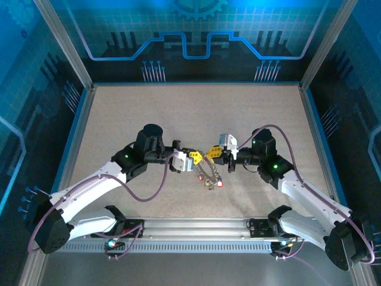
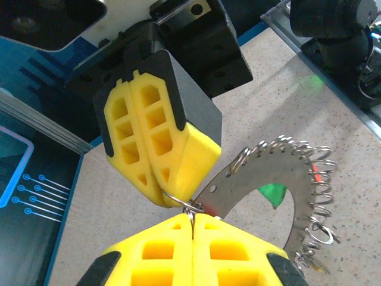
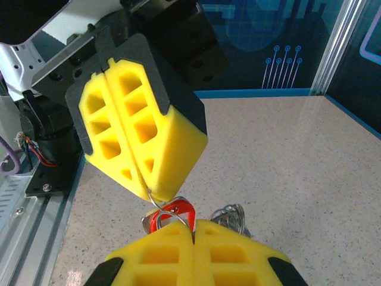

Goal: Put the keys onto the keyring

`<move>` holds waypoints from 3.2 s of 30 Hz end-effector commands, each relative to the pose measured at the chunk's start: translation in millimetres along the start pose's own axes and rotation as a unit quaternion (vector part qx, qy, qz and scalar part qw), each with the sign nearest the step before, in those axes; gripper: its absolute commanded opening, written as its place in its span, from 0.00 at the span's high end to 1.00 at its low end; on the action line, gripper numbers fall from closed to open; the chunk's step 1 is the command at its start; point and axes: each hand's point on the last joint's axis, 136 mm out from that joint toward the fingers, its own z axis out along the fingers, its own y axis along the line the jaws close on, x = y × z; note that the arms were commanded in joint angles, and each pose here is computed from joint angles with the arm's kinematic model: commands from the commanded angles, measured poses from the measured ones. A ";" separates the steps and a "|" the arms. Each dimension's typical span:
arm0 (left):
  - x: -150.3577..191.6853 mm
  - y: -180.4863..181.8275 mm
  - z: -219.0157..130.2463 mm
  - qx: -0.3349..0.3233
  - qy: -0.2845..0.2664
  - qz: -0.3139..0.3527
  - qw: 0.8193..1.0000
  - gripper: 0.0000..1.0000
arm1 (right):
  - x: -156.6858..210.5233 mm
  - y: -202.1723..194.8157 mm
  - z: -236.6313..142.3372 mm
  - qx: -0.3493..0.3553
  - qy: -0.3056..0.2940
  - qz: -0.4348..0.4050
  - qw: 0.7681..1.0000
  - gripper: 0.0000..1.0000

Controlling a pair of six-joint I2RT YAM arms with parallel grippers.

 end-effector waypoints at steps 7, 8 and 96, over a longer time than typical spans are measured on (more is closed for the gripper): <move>2.3 -32.1 13.5 0.043 0.008 0.051 0.998 1.00 | -13.7 -22.9 -2.9 0.032 -0.020 0.005 0.999 1.00; 3.4 -35.7 14.4 0.050 0.010 0.063 0.997 1.00 | -11.2 -23.5 -1.9 0.030 -0.015 0.011 0.999 1.00; 189.9 -123.1 -105.1 0.142 0.527 -0.256 0.798 1.00 | -5.8 -34.2 -32.9 0.152 0.036 -0.113 0.981 1.00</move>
